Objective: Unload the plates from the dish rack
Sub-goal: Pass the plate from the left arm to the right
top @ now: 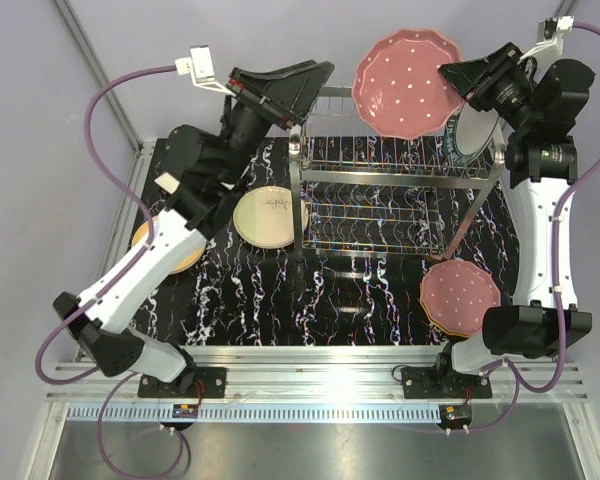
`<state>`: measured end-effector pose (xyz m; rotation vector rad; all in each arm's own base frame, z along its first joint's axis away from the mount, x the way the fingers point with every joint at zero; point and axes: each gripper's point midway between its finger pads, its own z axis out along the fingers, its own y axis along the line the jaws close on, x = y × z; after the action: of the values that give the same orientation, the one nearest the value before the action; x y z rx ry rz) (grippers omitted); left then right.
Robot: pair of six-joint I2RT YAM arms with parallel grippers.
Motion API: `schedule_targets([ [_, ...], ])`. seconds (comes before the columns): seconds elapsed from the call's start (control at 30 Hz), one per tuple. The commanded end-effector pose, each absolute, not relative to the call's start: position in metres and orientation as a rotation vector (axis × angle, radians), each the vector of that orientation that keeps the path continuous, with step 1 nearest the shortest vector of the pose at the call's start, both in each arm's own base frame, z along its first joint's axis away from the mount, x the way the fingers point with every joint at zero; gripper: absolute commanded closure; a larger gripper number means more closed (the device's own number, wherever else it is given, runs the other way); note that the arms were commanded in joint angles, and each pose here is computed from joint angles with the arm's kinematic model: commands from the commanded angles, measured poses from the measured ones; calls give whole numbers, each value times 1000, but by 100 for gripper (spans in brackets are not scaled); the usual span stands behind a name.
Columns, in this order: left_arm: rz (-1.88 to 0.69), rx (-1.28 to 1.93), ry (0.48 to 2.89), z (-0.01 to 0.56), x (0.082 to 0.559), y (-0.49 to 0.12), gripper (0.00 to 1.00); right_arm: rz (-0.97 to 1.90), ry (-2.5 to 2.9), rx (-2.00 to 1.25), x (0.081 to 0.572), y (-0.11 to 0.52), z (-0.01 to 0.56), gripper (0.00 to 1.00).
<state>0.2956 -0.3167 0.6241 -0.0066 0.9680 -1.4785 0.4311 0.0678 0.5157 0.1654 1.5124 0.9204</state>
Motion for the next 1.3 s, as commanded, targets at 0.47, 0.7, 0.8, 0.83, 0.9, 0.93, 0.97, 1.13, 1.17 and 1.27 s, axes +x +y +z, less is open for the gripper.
schedule_targets([
  [0.47, -1088, 224, 1116, 559, 250, -240, 7, 1122, 1296, -93, 325, 108, 613, 100],
  [0.7, -933, 284, 1200, 520, 223, -207, 1, 1189, 1348, -185, 275, 125, 603, 100],
  [0.8, -894, 310, 1186, 514, 203, -190, 1, 1186, 1383, -211, 256, 130, 589, 100],
  [0.83, -877, 312, 1202, 504, 203, -188, 1, 1200, 1424, -203, 254, 131, 576, 100],
  [0.9, -861, 321, 1205, 497, 191, -179, 1, 1179, 1445, -241, 238, 134, 565, 100],
  [0.93, -851, 326, 1225, 488, 192, -178, 1, 1190, 1495, -218, 241, 134, 547, 100],
  [0.97, -841, 325, 1241, 481, 189, -175, 1, 1179, 1507, -232, 236, 134, 539, 100],
  [1.13, -819, 323, 1249, 463, 174, -160, 1, 1184, 1650, -225, 215, 136, 467, 100],
  [1.17, -816, 325, 1270, 454, 174, -160, 1, 1171, 1650, -223, 207, 135, 462, 100],
  [1.27, -807, 319, 1279, 443, 169, -153, 1, 1167, 1717, -193, 205, 131, 430, 100],
])
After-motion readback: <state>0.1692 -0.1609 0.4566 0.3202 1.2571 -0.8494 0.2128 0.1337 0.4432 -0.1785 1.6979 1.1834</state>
